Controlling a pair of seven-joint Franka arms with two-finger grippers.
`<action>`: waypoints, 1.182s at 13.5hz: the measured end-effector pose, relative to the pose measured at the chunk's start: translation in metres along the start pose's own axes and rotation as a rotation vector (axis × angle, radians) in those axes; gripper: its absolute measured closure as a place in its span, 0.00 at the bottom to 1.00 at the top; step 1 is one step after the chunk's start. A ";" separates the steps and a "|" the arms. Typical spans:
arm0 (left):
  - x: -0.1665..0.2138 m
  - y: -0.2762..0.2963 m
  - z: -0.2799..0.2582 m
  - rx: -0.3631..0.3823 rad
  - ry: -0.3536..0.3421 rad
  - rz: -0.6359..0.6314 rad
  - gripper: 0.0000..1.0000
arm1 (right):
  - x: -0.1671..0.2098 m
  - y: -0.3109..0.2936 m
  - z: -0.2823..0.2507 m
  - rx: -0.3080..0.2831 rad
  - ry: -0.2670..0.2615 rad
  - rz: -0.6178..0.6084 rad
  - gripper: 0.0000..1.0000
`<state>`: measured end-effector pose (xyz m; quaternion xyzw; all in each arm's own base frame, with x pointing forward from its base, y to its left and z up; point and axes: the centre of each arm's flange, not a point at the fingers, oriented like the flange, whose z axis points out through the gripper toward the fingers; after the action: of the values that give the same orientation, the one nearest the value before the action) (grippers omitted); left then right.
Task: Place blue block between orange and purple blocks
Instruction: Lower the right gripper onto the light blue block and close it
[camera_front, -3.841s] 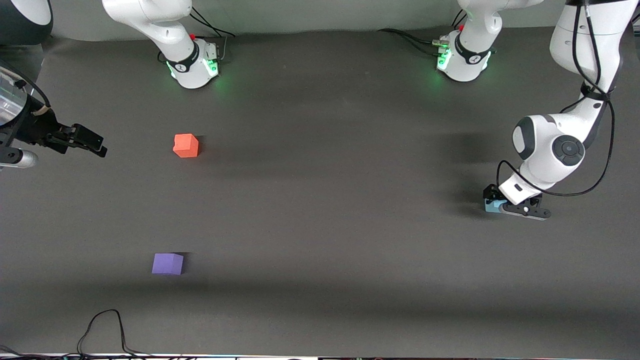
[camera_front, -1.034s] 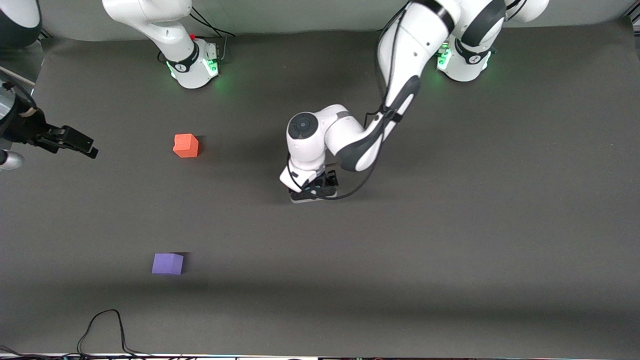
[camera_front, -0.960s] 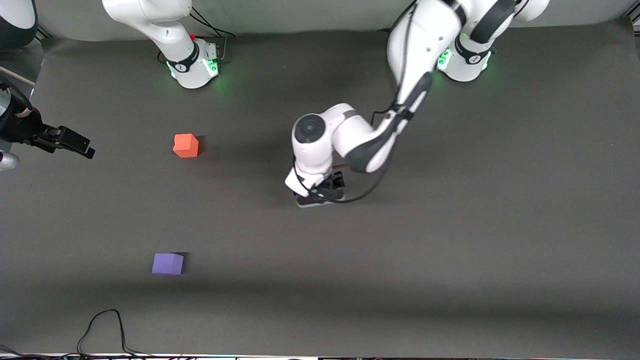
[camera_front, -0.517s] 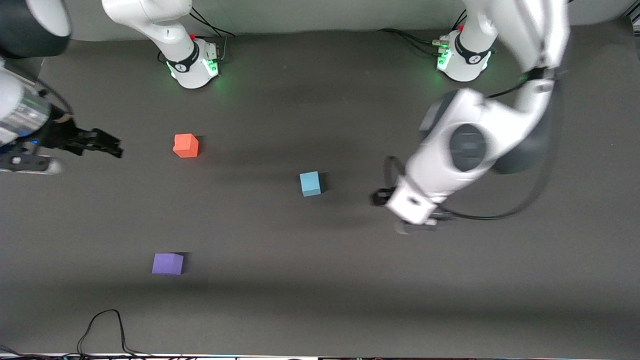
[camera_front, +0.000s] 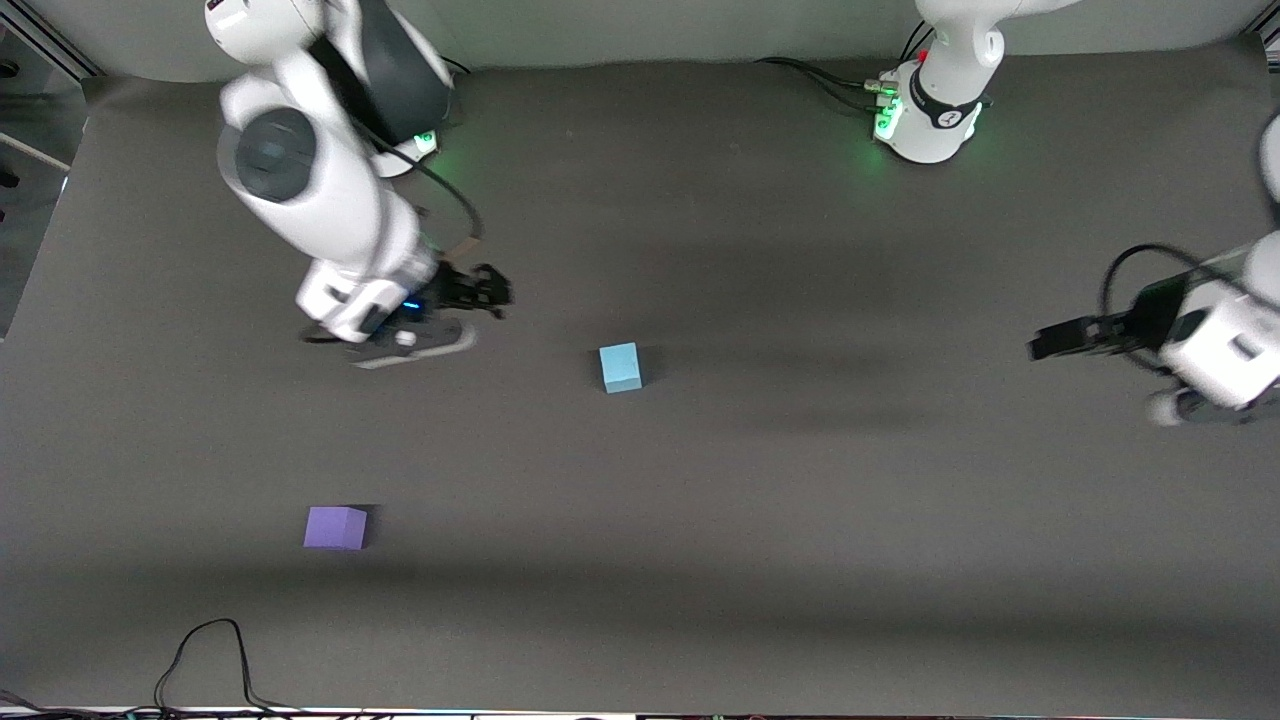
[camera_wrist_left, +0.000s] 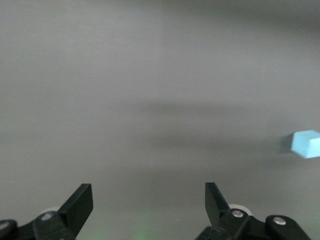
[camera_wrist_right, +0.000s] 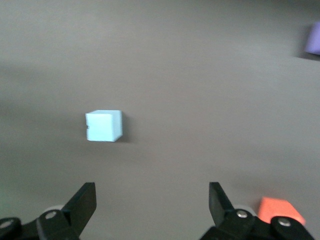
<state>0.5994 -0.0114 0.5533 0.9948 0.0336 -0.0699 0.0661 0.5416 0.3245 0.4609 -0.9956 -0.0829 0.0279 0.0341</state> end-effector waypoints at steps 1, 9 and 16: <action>-0.011 -0.008 -0.005 0.008 0.005 0.011 0.00 | 0.003 -0.023 0.027 -0.001 0.007 0.001 0.00; -0.045 -0.016 -0.031 0.077 0.055 0.030 0.00 | -0.016 -0.114 0.219 -0.024 0.036 0.010 0.00; -0.045 -0.003 -0.033 0.111 0.065 0.059 0.00 | -0.013 -0.106 0.274 -0.022 0.064 0.032 0.00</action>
<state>0.5593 -0.0069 0.5914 0.9992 0.0024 -0.0373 0.0119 0.4947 0.4443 0.1966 -0.9975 -0.0662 -0.0045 0.0251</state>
